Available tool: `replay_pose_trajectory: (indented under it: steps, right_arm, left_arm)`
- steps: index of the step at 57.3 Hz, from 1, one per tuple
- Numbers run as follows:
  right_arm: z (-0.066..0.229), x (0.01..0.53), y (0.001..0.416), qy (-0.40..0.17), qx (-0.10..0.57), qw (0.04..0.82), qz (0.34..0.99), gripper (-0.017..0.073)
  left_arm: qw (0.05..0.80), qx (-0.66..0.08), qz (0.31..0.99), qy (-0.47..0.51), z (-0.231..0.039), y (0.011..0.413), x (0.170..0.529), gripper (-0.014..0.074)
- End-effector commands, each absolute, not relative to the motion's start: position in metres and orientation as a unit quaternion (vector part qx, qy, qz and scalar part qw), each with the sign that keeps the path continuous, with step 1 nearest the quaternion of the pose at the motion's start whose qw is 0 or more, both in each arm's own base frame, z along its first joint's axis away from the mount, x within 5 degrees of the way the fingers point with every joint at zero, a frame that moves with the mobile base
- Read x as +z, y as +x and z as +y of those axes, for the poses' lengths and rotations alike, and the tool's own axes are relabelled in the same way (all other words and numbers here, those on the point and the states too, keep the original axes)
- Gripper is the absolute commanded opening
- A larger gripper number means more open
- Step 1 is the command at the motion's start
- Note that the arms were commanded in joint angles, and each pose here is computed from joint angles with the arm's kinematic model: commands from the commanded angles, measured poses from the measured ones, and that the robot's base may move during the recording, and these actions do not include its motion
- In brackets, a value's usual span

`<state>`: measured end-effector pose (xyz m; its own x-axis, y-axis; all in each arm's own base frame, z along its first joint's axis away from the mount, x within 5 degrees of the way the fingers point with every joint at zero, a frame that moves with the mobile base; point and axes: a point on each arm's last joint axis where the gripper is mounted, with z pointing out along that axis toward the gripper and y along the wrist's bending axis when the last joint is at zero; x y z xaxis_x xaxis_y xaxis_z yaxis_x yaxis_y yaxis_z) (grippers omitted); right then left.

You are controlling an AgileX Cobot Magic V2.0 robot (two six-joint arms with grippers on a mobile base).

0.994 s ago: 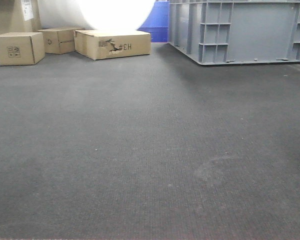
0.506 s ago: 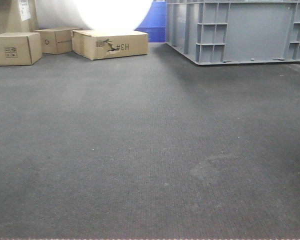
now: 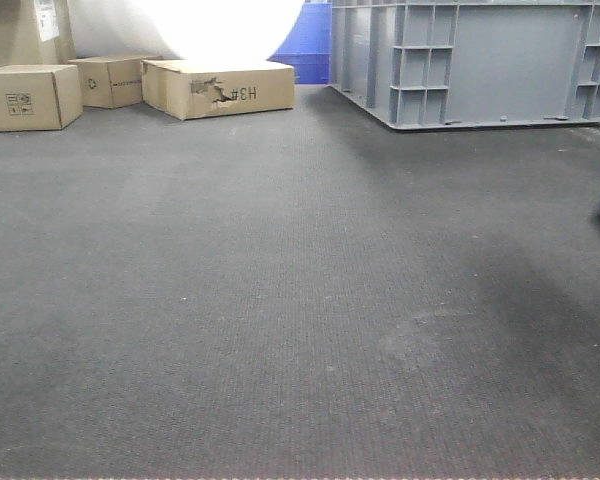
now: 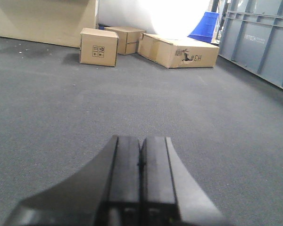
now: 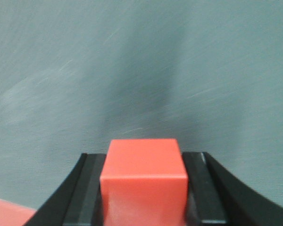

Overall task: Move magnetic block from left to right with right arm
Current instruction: 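Lower the held red cube onto the carpet with the right gripper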

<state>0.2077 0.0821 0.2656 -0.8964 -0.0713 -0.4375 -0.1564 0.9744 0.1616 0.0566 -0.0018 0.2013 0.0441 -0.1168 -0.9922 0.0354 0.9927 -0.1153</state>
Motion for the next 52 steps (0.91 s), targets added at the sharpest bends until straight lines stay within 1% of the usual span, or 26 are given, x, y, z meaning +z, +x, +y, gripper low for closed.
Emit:
replay_pose_trajectory:
  steps: [1,6,10,24,41,52]
  right_arm:
    - [0.103,0.276,0.225,-0.025,0.114,0.232,0.966,0.036]
    - [0.125,0.272,0.235,0.005,0.112,0.205,0.972,0.036]
    - [0.141,0.27,0.242,0.014,0.106,0.186,0.977,0.036]
    - [0.199,0.261,0.26,-0.027,0.085,0.135,0.987,0.036]
    - [0.244,0.249,0.269,-0.041,0.081,0.109,0.99,0.036]
    - [0.258,0.245,0.272,-0.013,0.086,0.093,0.992,0.036]
  left_arm:
    - [0.749,-0.055,0.66,-0.03,-0.001,0.056,0.206,-0.0126]
    - [0.749,-0.055,0.66,-0.03,-0.001,0.056,0.206,-0.0126]
    - [0.749,-0.055,0.66,-0.03,-0.001,0.056,0.206,-0.0126]
    - [0.749,-0.055,0.66,-0.03,-0.001,0.056,0.206,-0.0126]
    - [0.749,-0.055,0.66,-0.03,-0.001,0.056,0.206,-0.0126]
    - [0.749,-0.055,0.66,-0.03,-0.001,0.056,0.206,-0.0126]
